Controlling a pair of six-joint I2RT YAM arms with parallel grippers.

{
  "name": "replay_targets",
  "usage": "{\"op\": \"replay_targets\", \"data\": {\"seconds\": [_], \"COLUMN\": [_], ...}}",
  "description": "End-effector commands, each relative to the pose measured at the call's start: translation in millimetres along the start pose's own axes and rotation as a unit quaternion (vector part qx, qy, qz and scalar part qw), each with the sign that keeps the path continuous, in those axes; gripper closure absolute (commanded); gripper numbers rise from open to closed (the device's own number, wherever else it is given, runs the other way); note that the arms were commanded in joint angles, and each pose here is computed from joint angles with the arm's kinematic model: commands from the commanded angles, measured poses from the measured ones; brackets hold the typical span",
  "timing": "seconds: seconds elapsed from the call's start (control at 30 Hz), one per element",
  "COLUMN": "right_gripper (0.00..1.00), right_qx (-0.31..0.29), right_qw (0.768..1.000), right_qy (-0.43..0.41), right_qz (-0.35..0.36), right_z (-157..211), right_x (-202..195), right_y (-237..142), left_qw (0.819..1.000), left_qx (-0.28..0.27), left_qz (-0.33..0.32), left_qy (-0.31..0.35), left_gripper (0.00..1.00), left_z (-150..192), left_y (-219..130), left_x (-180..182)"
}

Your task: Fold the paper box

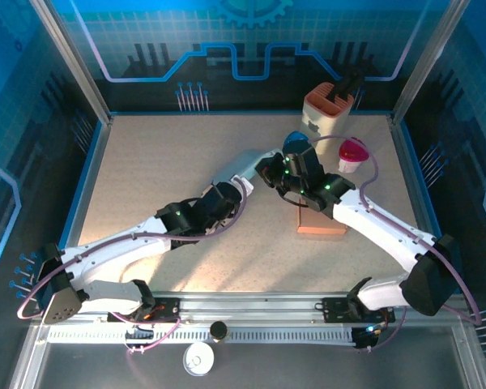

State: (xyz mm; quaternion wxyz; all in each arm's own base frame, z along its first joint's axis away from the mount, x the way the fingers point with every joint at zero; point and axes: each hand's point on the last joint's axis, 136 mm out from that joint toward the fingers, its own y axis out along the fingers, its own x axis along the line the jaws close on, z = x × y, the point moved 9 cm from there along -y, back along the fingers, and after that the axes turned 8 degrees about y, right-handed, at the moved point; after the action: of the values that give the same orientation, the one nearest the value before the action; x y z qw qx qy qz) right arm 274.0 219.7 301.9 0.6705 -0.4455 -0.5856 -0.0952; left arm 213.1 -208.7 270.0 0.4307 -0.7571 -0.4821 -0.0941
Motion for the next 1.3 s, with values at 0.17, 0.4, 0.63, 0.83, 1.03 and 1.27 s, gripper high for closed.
{"op": "replay_targets", "data": {"seconds": [0.17, 0.4, 0.63, 0.83, 1.03, 1.27], "right_gripper": [0.78, 0.73, 0.69, 0.7, 0.76, 0.86], "right_qx": [0.008, 0.014, 0.021, 0.019, 0.024, 0.019], "right_qw": [1.0, 1.0, 1.0, 1.0, 1.0, 1.0], "right_qy": [-0.002, -0.017, -0.022, -0.024, -0.015, -0.013], "right_qz": [-0.019, -0.015, -0.001, 0.004, 0.005, 0.006], "right_z": [5.7, 18.8, 25.2, 24.4, 24.5, 23.2], "right_x": [5.8, 10.9, 4.7, 5.3, 3.1, 2.0], "right_y": [-8.6, -4.5, 0.8, 7.3, 18.1, 18.8], "left_qw": [1.0, 1.0, 1.0, 1.0, 1.0, 1.0], "left_qx": [-0.006, 0.001, -0.002, -0.003, -0.007, -0.011], "left_qz": [0.0, 0.003, -0.001, 0.002, 0.002, 0.001], "left_qy": [0.003, -0.001, -0.006, -0.007, -0.01, -0.012], "left_gripper": [1.0, 1.0, 1.0, 1.0, 1.0, 1.0], "left_z": [-5.1, -10.4, -14.9, -17.2, -17.5, -17.0], "left_y": [1.8, 4.1, 2.5, 0.8, -1.3, -1.1], "left_x": [1.1, 1.6, 4.5, 5.8, 7.1, 6.8]}}
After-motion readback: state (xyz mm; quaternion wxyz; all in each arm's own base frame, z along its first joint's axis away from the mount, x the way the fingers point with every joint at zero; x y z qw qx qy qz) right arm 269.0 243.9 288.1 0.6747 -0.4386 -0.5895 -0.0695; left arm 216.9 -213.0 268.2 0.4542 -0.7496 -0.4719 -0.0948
